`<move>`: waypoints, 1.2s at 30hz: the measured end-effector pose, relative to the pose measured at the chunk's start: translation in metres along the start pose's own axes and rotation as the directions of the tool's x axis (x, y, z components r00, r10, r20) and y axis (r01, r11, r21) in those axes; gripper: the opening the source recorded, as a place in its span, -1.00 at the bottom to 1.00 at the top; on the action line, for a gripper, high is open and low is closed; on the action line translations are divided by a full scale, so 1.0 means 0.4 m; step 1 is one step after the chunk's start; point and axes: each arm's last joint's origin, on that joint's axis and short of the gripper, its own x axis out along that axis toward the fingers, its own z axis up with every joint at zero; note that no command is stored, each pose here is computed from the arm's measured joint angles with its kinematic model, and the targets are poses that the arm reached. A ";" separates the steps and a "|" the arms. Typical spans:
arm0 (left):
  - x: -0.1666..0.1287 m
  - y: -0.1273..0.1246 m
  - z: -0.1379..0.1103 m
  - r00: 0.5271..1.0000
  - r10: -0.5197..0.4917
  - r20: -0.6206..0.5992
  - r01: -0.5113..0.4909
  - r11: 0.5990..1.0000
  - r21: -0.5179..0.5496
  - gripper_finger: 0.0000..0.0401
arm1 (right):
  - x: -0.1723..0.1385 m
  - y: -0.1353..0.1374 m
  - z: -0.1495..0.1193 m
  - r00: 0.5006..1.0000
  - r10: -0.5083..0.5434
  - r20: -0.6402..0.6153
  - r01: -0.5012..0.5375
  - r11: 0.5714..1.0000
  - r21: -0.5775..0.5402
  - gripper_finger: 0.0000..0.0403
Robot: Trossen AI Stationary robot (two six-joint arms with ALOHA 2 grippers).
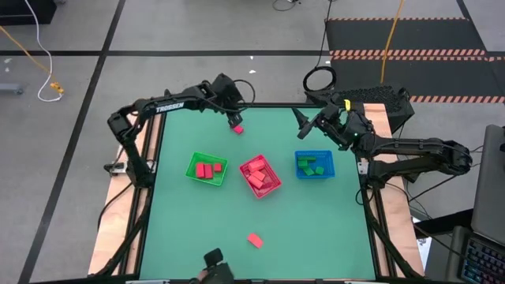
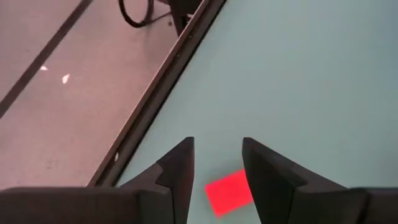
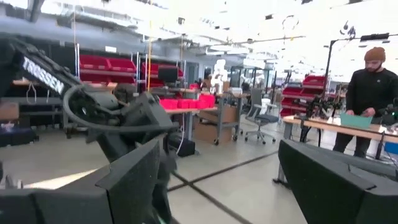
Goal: Sort & place blocks by color
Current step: Put the red block into the green bin
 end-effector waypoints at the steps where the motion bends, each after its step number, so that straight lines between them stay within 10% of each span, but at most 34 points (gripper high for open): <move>1: 0.010 0.000 0.010 1.000 -0.004 -0.008 0.004 1.000 0.005 -0.30 | 0.003 0.001 0.000 1.000 -0.002 0.012 0.002 1.000 0.003 0.59; 11: 0.110 0.010 0.026 0.948 -0.015 -0.317 0.065 0.987 0.149 -0.28 | 0.011 0.006 -0.008 1.000 -0.002 0.014 0.003 0.999 -0.053 0.59; 36: 0.168 -0.028 -0.023 0.888 -0.093 -0.451 0.320 0.829 0.458 -0.28 | 0.012 0.004 -0.019 1.000 -0.003 -0.027 0.001 0.997 -0.072 0.59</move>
